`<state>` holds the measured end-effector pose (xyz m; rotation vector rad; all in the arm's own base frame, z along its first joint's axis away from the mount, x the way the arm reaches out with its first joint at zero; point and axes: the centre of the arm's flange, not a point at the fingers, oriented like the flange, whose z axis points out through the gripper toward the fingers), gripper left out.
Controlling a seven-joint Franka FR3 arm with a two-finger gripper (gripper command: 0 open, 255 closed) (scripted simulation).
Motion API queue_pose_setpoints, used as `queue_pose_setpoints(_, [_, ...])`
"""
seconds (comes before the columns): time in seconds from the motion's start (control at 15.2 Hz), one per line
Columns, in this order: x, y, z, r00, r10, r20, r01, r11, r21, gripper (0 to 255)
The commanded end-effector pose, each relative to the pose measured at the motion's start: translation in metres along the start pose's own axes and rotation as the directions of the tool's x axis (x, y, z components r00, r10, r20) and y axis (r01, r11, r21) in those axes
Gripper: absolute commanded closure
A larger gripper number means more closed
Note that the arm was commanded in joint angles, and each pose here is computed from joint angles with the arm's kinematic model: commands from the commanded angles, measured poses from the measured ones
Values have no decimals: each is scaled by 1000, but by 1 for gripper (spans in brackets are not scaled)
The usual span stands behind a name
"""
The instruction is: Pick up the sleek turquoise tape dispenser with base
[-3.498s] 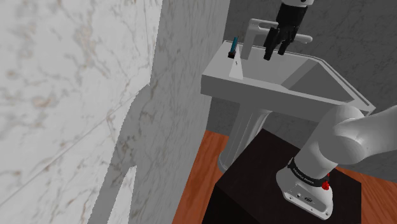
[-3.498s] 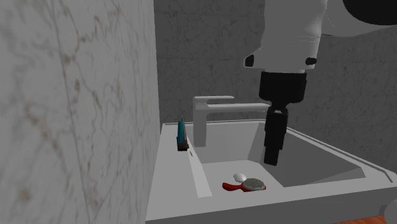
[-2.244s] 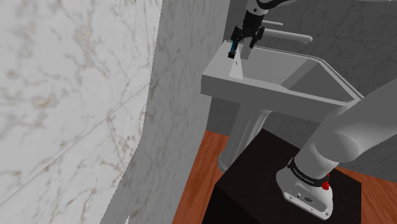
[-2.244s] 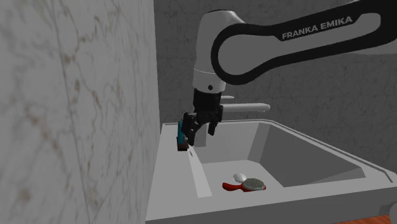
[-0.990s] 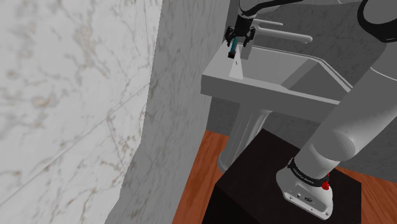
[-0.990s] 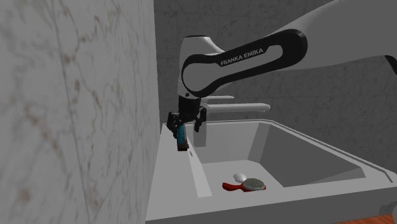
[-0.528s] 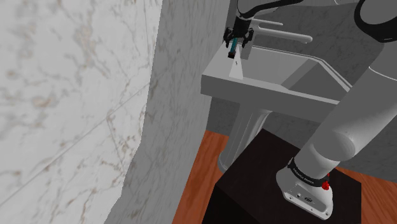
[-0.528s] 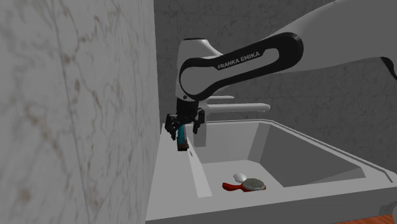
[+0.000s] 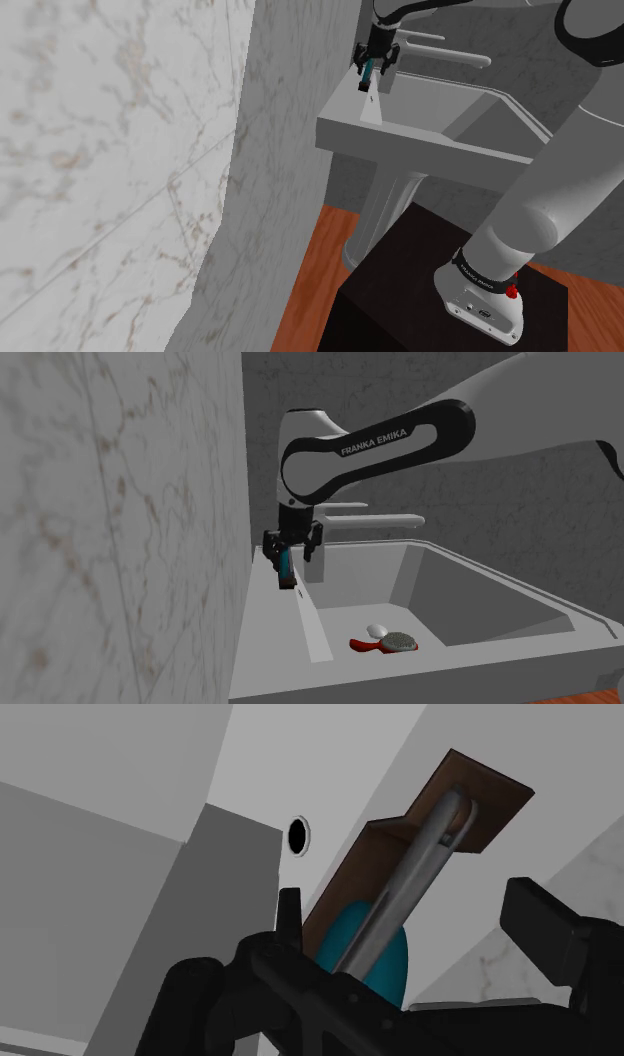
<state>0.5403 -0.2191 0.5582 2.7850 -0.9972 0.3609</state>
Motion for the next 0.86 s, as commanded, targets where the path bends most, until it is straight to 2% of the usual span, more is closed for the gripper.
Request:
queue_pose_setpoints(0.0, [18,9,-1,997,11,-80,-10,1000,19,255])
queue_pose_setpoints(0.66, [33,13,-51,997,11,-80,-10,1000,19,255])
queue_pose_setpoints(0.79, [33,13,-52,997,11,-80,-10,1000,19,255])
